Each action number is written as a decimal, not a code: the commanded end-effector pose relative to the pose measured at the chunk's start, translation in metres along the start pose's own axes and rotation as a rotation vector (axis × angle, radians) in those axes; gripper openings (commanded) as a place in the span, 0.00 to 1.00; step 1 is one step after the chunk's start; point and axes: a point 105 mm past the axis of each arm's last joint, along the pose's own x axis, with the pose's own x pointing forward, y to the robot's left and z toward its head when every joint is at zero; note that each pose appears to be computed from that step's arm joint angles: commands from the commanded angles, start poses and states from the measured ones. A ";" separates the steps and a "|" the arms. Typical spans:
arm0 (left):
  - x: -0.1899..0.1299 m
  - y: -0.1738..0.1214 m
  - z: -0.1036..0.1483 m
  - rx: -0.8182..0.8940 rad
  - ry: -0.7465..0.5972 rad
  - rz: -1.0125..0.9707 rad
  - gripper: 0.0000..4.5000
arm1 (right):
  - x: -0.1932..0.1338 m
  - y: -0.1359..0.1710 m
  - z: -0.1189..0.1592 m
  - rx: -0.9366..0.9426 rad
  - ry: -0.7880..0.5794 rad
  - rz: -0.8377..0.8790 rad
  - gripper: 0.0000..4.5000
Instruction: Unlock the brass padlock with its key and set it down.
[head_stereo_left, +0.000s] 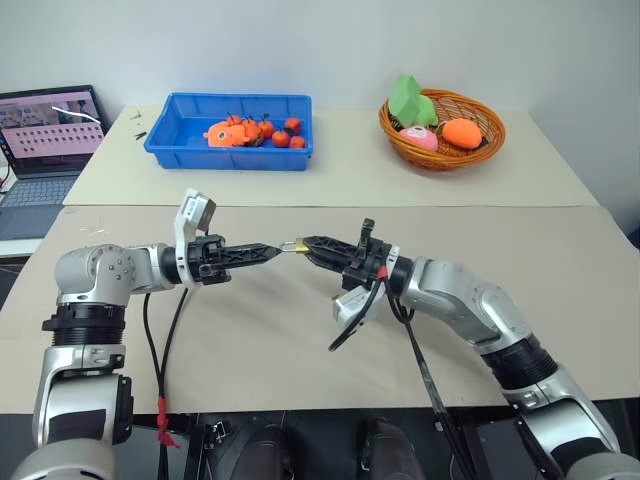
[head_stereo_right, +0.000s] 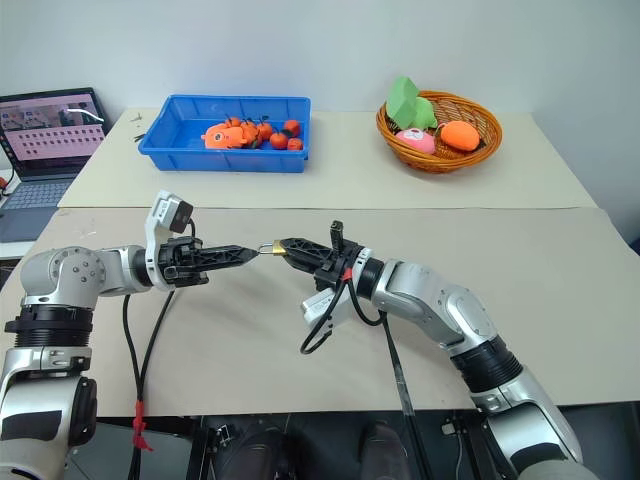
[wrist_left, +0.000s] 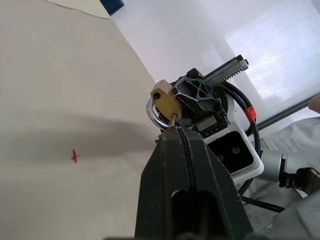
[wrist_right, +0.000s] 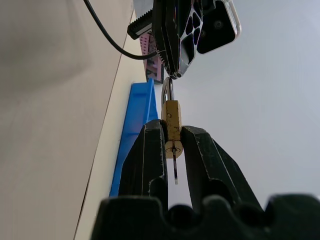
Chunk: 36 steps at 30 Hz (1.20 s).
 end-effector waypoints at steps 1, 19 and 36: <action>0.000 -0.004 0.005 0.033 -0.008 -0.005 0.01 | 0.001 -0.015 0.011 -0.029 -0.038 -0.057 0.03; 0.001 -0.002 0.007 0.040 -0.020 0.020 0.01 | 0.002 0.004 0.020 0.002 -0.049 -0.018 0.03; 0.005 0.003 0.008 0.058 -0.018 0.050 0.01 | 0.006 -0.025 -0.003 -0.014 0.012 -0.092 0.03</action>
